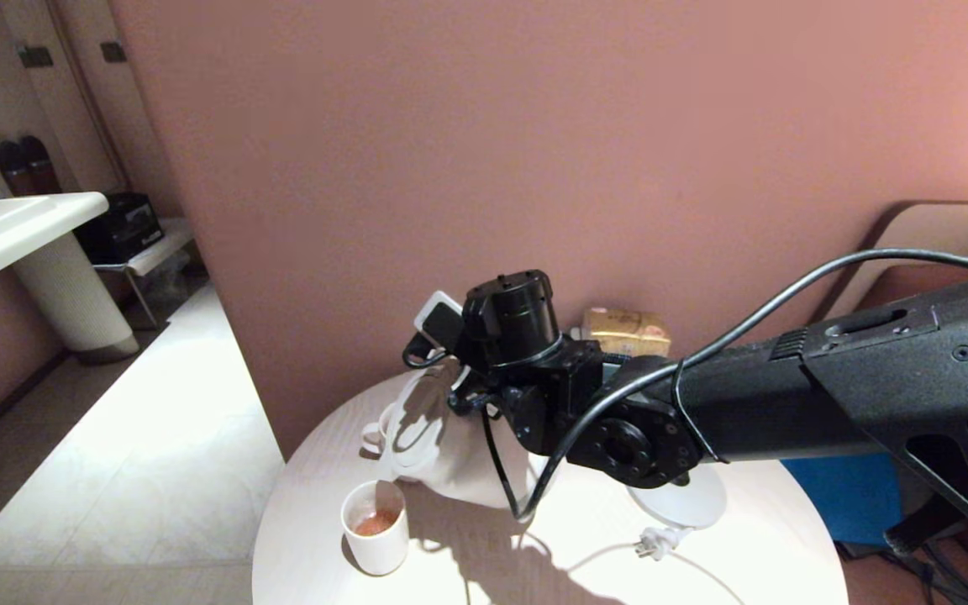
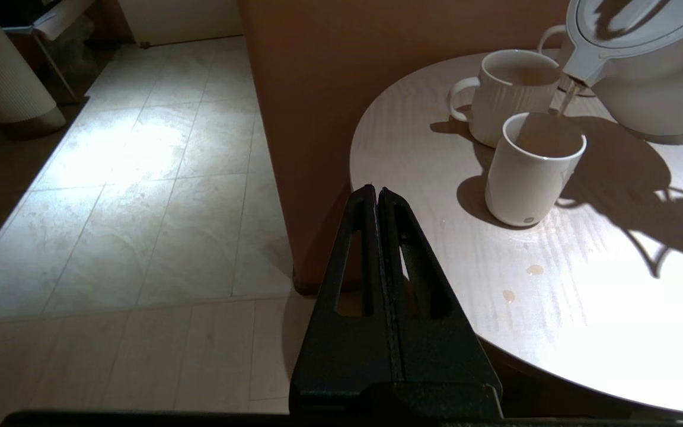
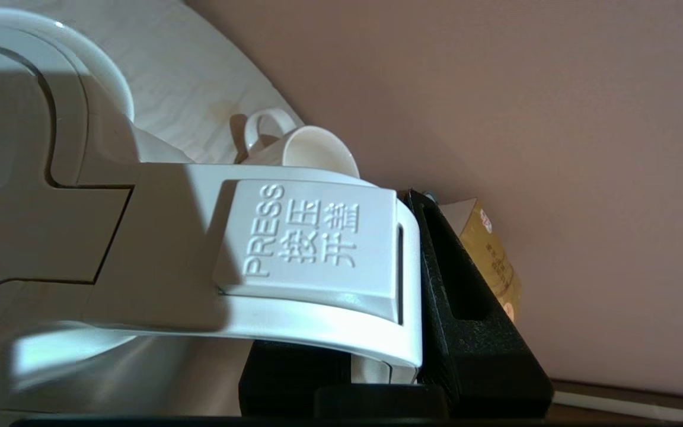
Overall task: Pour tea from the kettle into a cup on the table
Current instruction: Pour water into the cup, then put down the kettle on the table
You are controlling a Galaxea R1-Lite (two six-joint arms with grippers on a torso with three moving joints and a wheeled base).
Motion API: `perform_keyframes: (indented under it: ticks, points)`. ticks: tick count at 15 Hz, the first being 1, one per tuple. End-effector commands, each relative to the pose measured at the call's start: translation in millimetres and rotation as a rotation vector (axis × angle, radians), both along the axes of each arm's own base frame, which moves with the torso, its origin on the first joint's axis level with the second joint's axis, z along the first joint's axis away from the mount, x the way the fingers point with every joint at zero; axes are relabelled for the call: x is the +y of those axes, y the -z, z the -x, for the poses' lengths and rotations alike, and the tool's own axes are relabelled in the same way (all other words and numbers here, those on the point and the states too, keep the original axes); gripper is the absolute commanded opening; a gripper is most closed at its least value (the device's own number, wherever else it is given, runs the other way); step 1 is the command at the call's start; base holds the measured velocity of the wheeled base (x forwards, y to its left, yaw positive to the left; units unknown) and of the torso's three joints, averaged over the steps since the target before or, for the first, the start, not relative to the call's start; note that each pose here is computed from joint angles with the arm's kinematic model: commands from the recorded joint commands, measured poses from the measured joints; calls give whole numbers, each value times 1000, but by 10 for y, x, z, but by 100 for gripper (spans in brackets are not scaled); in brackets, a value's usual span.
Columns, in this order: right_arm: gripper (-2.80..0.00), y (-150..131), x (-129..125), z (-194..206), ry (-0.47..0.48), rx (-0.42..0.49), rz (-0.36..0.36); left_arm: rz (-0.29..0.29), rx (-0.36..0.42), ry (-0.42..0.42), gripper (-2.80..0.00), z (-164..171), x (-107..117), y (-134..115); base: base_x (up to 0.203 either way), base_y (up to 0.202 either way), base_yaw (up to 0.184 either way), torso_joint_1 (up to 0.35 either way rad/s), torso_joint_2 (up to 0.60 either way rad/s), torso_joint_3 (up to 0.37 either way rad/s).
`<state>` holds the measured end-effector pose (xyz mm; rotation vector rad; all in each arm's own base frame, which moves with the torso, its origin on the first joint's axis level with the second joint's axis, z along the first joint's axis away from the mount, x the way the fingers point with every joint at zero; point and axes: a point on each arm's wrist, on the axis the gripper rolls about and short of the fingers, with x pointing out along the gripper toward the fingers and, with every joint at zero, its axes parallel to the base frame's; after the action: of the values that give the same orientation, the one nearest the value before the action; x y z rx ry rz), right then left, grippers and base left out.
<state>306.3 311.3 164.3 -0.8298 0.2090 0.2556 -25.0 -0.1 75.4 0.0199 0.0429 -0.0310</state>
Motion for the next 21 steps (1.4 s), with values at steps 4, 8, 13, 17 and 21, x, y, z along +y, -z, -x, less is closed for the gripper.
perform_keyframes:
  ticks: [4,8,13,17,21]
  points:
    - [-280,106,-18,12,12,6,-29,0,1,0,-280,-1,0,-1,0,0,0,0,0,0]
    - [-280,241,-75,55,34,13,-99,0,1,0,-280,-1,0,-1,0,0,0,0,0,0]
    - [-280,293,-331,128,117,44,-233,0,1,0,-280,-1,0,-1,0,0,0,0,0,0]
    - [-280,271,-717,198,221,78,-342,0,1,0,-280,-1,0,-1,0,0,0,0,0,0]
    - [-280,214,-1268,229,391,88,-536,0,1,0,-280,-1,0,-1,0,0,0,0,0,0]
